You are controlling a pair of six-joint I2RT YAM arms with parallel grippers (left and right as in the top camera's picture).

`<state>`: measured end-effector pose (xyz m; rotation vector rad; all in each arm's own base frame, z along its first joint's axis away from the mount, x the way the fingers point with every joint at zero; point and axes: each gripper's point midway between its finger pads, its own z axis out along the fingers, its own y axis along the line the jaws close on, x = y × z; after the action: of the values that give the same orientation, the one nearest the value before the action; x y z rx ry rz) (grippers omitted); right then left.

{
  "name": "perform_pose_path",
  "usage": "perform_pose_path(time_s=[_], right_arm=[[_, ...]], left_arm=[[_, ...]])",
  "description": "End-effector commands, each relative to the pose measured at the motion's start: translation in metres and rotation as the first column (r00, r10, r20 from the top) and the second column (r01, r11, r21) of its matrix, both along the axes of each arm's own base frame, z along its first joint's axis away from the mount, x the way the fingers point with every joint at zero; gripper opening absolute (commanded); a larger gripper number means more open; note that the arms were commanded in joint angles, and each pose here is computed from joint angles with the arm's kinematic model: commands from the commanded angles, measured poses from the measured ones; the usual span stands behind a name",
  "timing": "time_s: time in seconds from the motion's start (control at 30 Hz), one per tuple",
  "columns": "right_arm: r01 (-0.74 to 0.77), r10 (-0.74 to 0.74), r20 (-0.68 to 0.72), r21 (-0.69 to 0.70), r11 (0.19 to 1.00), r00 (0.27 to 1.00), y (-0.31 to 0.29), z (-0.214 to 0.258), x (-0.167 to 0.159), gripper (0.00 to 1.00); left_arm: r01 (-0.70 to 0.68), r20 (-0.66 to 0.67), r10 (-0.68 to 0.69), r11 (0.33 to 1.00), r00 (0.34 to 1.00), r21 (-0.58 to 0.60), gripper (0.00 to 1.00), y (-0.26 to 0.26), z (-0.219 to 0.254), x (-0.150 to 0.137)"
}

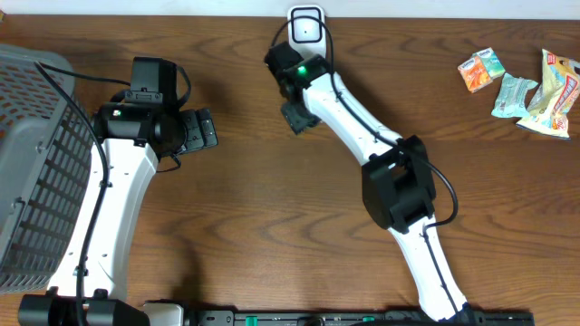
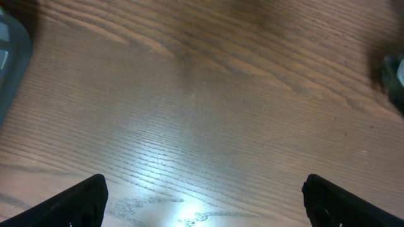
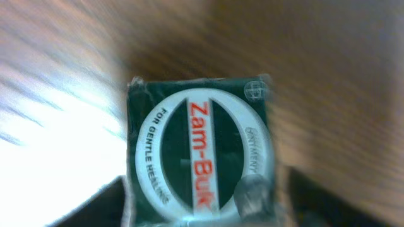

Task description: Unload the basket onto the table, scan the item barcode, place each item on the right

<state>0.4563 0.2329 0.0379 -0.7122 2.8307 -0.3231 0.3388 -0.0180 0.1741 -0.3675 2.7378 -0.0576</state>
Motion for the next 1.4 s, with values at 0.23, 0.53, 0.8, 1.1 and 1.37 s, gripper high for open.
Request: perform_pose_path(time_s=[0.23,0.53,0.8,1.1,1.37], right_arm=[[0.179,-0.134,-0.191,0.246,0.953,0.972,-0.020,0.009,-0.008,0.99],[0.497,-0.217,-0.536,0.457,0.738,0.815,0.014,0.031,-0.043,0.98],[0.642,-0.450,-0.487,0.362,0.676,0.748,0.011,0.022,-0.030,0.62],[0.836,-0.771,-0.332,0.297,0.461,0.543,-0.008,0.012,-0.004,0.99],[0.905,-0.898,-0.223,0.291,0.310,0.380,-0.020,0.007,0.003,0.99]], left_arm=[[0.000,-0.002,0.000,1.000,1.000,0.014,0.98,0.002,0.000,0.001],[0.000,-0.002,0.000,1.000,1.000,0.014,0.98,0.002,0.000,0.001],[0.000,-0.002,0.000,1.000,1.000,0.014,0.98,0.002,0.000,0.001],[0.000,-0.002,0.000,1.000,1.000,0.014,0.98,0.002,0.000,0.001],[0.000,-0.002,0.000,1.000,1.000,0.014,0.98,0.002,0.000,0.001]])
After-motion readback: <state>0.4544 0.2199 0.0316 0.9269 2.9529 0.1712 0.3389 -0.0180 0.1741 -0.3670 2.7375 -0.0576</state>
